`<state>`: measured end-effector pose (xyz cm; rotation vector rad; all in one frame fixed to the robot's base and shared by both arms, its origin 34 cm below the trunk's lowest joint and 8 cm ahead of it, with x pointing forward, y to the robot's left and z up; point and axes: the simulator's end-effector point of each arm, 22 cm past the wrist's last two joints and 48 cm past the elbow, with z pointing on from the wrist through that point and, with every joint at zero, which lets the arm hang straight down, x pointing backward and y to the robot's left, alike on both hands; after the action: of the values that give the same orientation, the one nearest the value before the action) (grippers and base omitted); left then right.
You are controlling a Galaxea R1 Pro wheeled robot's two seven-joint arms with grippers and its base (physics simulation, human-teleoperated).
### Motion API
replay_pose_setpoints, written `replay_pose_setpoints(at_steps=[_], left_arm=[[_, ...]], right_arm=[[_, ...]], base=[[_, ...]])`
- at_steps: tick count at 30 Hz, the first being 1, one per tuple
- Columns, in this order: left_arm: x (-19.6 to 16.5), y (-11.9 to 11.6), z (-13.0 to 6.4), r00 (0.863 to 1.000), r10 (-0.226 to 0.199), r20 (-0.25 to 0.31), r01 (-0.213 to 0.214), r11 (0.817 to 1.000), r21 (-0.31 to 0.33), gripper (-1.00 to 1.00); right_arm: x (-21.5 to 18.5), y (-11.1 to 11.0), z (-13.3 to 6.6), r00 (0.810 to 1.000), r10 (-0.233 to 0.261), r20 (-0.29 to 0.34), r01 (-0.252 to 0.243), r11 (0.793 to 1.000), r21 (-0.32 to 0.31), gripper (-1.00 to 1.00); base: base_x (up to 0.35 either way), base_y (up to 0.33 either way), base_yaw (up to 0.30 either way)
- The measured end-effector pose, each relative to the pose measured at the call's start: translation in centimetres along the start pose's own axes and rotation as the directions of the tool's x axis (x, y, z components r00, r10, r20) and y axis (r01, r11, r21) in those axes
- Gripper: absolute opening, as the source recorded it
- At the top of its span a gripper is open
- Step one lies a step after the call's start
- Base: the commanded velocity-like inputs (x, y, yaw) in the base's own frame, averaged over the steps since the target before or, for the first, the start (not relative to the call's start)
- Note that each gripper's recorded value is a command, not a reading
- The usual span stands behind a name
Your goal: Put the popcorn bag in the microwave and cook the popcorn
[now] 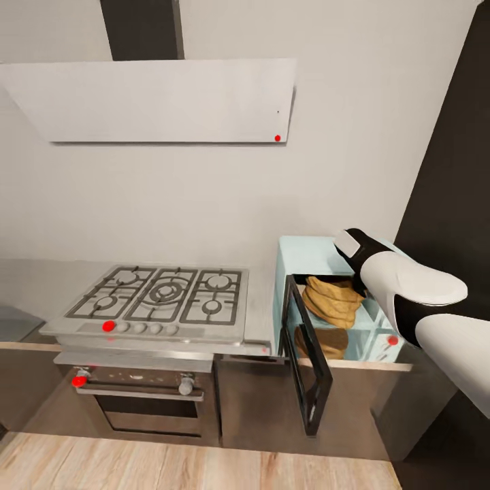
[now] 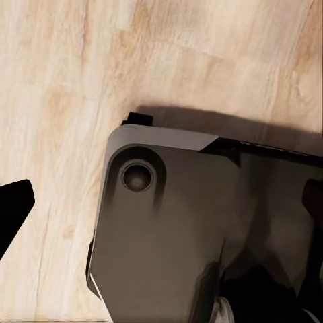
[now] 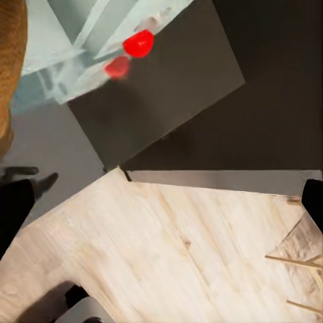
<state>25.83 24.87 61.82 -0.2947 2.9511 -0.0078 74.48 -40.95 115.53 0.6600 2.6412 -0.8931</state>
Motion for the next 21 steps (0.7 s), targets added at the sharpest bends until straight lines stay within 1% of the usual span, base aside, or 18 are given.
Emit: replay_pose_setpoints(at_steps=[4,6,10,11,12,13,14,15,16,18,19,21], left_arm=[[0.0,0.0,0.0,1.000,0.000,0.001,0.000,1.000,0.000,1.00],[0.6,0.1,0.0,1.000,0.000,-0.002,0.000,1.000,-0.002,1.00],[1.3,0.2,-0.1,1.000,0.000,-0.007,0.000,1.000,-0.003,1.00],[1.4,0.3,-0.1,1.000,0.000,-0.008,0.000,1.000,-0.004,1.00],[1.4,0.3,-0.1,1.000,0.000,-0.008,0.000,1.000,-0.004,1.00],[1.4,0.3,-0.1,1.000,0.000,-0.008,0.000,1.000,-0.004,1.00],[1.4,0.3,-0.1,1.000,0.000,-0.008,0.000,1.000,-0.004,1.00],[1.4,0.3,-0.1,1.000,0.000,-0.008,0.000,1.000,-0.004,1.00],[1.4,0.3,-0.1,1.000,0.000,-0.008,0.000,1.000,-0.004,1.00],[1.4,0.3,-0.1,1.000,0.000,-0.008,0.000,1.000,-0.004,1.00],[1.4,0.3,-0.1,1.000,0.000,-0.008,0.000,1.000,-0.004,1.00],[1.4,0.3,-0.1,1.000,0.000,-0.009,0.000,1.000,-0.004,1.00]], right_arm=[[0.1,0.2,0.0,1.000,-0.002,-0.001,0.002,1.000,-0.004,1.00],[0.1,0.4,-0.1,1.000,-0.002,0.000,0.002,1.000,-0.009,1.00],[0.3,0.7,-0.1,1.000,-0.003,0.001,0.003,1.000,-0.013,1.00],[0.4,1.2,0.0,1.000,-0.004,0.000,0.004,1.000,-0.031,1.00],[0.5,1.8,0.1,1.000,-0.006,0.001,0.006,0.999,-0.052,1.00],[0.5,2.6,0.1,1.000,-0.007,0.004,0.007,0.996,-0.087,1.00],[0.4,3.9,0.2,1.000,-0.004,0.012,0.006,0.989,-0.144,1.00],[0.1,5.2,0.5,0.999,0.003,0.036,0.005,0.979,-0.203,1.00],[-0.1,6.1,0.9,0.998,0.002,0.056,0.012,0.971,-0.237,1.00],[-0.1,8.2,2.2,0.994,-0.023,0.109,0.056,0.949,-0.311,1.00],[0.0,9.2,2.5,0.992,-0.028,0.127,0.072,0.934,-0.351,1.00],[0.2,10.0,3.3,0.990,-0.025,0.142,0.079,0.919,-0.386,1.00]], base=[[-0.345,0.000,0.000],[-0.302,0.000,0.000],[-0.071,0.000,0.000],[-0.012,0.000,0.000],[-0.007,0.000,0.000],[-0.004,0.000,0.000],[-0.002,0.000,0.000],[-0.001,0.000,0.000],[0.000,0.000,0.000],[0.000,0.000,0.000],[0.000,0.000,0.000],[0.000,0.000,0.000]])
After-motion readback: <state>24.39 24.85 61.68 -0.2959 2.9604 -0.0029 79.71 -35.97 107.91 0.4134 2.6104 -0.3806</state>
